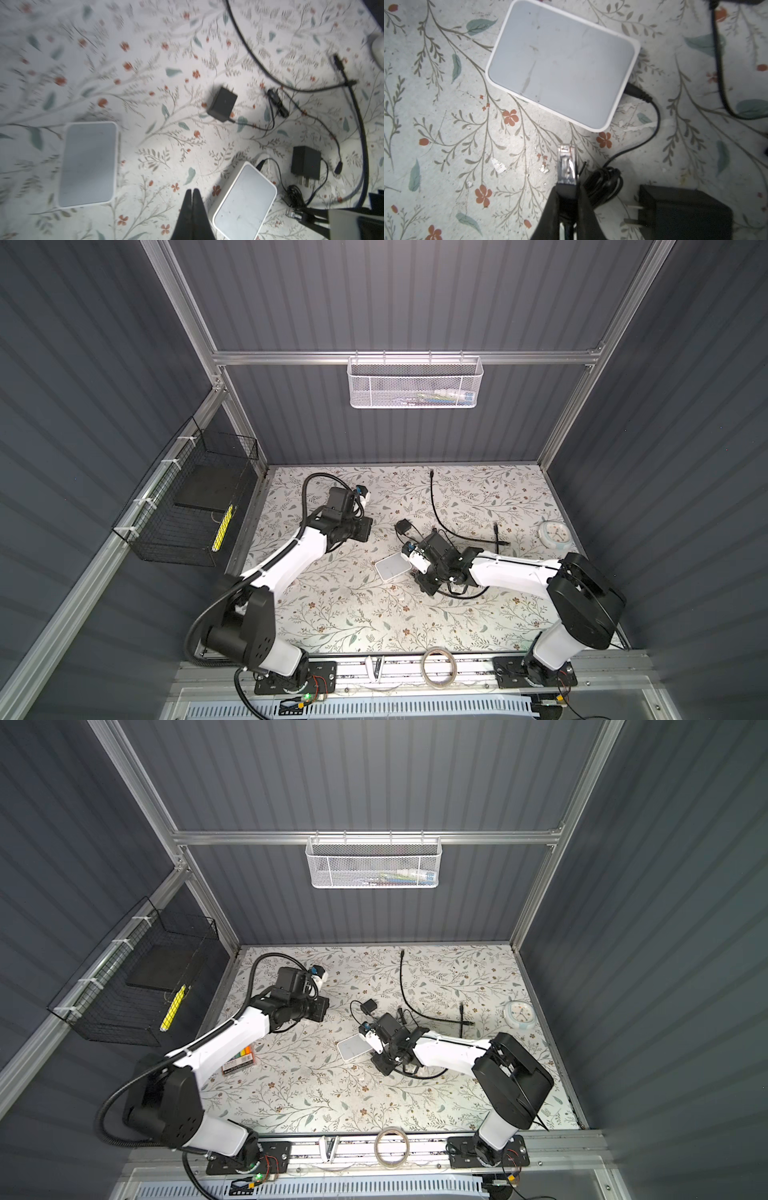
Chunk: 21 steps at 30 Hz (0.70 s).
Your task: Insert the plug into the switch port
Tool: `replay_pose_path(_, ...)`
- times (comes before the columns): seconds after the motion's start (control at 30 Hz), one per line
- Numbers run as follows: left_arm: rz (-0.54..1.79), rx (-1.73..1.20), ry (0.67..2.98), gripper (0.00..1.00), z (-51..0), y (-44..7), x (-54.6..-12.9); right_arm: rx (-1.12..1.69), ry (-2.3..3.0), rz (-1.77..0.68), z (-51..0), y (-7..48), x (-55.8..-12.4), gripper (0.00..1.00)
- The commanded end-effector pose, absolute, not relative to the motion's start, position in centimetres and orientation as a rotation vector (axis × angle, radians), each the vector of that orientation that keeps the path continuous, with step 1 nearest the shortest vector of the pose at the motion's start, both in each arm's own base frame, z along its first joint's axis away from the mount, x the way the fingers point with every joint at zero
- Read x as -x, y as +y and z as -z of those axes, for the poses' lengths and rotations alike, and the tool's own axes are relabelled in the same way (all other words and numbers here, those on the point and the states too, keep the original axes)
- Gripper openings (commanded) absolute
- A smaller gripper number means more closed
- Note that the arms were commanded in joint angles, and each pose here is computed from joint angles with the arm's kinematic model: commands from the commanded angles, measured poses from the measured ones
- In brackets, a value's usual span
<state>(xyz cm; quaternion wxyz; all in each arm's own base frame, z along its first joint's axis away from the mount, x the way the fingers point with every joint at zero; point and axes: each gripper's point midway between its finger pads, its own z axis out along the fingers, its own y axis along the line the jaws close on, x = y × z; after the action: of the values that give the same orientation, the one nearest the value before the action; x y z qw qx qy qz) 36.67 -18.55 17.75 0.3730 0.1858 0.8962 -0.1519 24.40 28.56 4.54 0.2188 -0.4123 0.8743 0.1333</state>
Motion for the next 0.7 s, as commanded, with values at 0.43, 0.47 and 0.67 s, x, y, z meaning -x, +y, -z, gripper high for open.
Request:
replay_pose_path(0.43,0.586,-0.274,2.179,0.66,-20.8,-16.1,-36.6,1.070,2.409,-0.261,-7.2,27.4,-24.7,0.00)
replay_pose_path(0.47,0.594,-0.259,2.166,0.73,-21.0,-15.9,-36.6,1.067,2.409,-0.258,-7.2,27.3,-24.7,0.00)
replay_pose_path(0.67,0.546,-0.190,2.141,1.00,-21.7,-14.2,-36.6,1.069,2.413,-0.250,-7.0,27.1,-24.4,0.00)
